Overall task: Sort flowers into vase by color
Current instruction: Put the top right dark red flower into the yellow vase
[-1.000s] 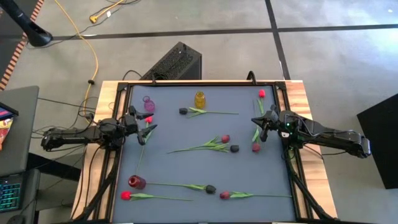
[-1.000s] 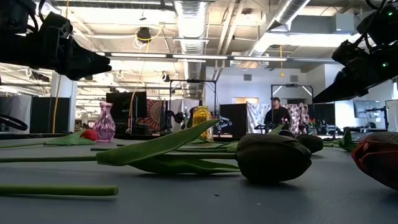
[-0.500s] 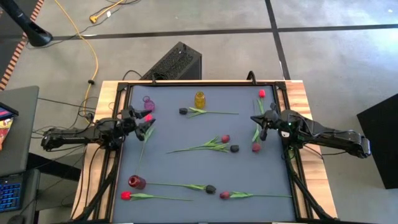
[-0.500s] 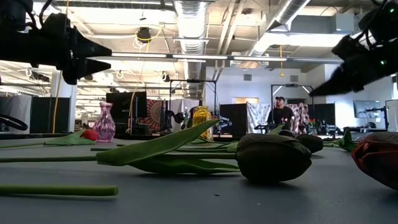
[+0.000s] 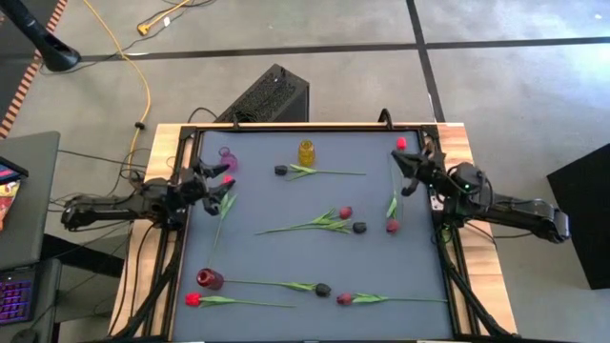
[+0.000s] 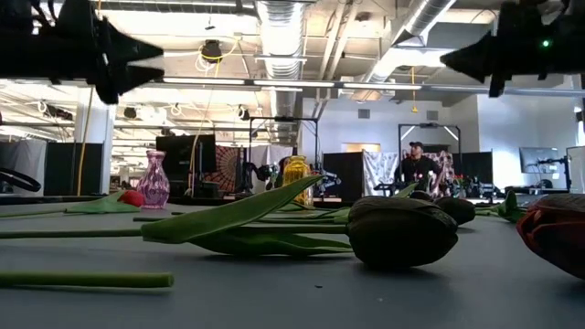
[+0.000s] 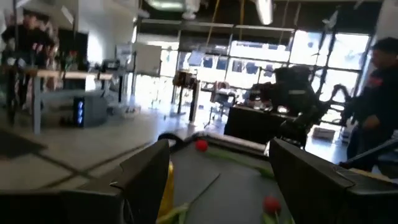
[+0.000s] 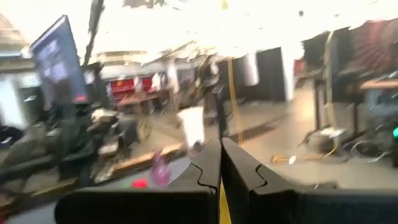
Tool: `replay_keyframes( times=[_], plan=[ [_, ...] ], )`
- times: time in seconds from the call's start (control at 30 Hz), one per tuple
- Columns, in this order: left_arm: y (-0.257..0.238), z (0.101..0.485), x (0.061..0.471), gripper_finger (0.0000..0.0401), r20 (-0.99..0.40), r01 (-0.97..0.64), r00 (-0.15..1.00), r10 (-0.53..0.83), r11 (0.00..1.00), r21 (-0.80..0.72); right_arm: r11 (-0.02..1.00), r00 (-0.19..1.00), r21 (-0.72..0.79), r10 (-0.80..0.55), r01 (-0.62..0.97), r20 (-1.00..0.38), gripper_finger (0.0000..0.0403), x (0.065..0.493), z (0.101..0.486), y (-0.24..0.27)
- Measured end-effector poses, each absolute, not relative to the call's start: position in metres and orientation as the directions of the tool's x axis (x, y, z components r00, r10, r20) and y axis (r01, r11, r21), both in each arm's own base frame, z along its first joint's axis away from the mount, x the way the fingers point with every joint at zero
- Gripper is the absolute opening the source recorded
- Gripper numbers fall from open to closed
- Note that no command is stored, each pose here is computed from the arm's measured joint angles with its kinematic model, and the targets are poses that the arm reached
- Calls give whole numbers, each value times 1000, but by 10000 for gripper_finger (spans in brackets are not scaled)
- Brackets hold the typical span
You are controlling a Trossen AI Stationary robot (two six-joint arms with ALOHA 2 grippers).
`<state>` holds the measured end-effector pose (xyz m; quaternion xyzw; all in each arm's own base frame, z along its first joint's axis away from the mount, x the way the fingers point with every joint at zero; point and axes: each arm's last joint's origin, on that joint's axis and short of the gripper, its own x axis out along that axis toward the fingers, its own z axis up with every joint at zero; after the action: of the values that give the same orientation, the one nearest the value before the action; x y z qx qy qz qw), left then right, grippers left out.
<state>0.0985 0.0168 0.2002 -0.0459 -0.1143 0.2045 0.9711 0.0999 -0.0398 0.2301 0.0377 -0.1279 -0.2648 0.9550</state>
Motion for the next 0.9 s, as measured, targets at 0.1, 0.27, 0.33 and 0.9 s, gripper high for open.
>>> replay_keyframes(
  times=[0.1, 0.27, 0.33, 0.9],
  plan=[
    [17, 211, 103, 265, 185, -389, 899, 397, 918, -77, 858, 838, 131, -513, 497, 184, 38, 106, 241, -41],
    [17, 232, 117, 265, 126, -365, 925, 357, 930, 44, 907, 911, 96, -412, 409, 9, 39, 137, 268, -43],
    [17, 237, 125, 265, 78, -360, 932, 353, 928, 95, 916, 913, 33, -393, 399, -112, 42, 152, 278, -45],
    [21, 219, 177, 265, -149, -322, 922, 358, 920, 222, 946, 566, -319, -292, 53, -771, 184, 237, 303, -46]
  ],
)
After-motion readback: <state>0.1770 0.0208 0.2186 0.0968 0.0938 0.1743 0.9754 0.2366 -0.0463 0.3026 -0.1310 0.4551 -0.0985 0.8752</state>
